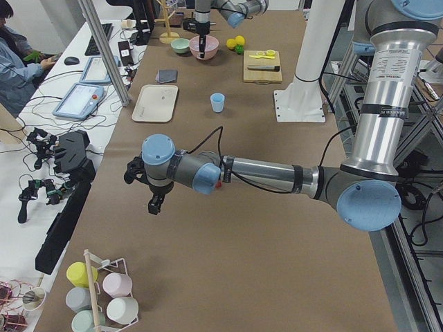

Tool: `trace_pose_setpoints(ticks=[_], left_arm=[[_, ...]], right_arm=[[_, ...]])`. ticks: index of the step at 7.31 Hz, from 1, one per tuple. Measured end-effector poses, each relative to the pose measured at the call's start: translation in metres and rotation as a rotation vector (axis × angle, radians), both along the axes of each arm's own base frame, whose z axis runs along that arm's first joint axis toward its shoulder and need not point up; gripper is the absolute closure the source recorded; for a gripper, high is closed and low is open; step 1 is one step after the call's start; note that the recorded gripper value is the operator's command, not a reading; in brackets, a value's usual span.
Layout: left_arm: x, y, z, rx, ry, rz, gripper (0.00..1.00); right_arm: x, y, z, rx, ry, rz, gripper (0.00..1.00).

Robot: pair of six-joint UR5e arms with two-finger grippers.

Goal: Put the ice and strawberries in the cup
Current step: 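Carry the ice cube with the right gripper over the blue cup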

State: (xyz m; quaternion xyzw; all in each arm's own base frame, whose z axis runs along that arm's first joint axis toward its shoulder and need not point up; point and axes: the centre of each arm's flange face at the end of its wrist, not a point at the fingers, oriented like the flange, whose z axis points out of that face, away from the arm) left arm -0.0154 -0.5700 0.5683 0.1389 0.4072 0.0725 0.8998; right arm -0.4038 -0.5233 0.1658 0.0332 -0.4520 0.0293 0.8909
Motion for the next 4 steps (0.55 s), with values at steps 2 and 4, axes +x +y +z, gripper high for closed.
trace_pose_setpoints(ticks=[2,4], left_arm=[[0.0,0.0,0.001,-0.001,0.0,0.0,0.02],[0.0,0.0,-0.002,0.004,0.003,-0.001,0.02]], right_arm=[[-0.072,0.036,-0.043,-0.014,0.014,0.052,0.87],[-0.13,0.081,-0.059,-0.009,0.034,0.09,0.87]])
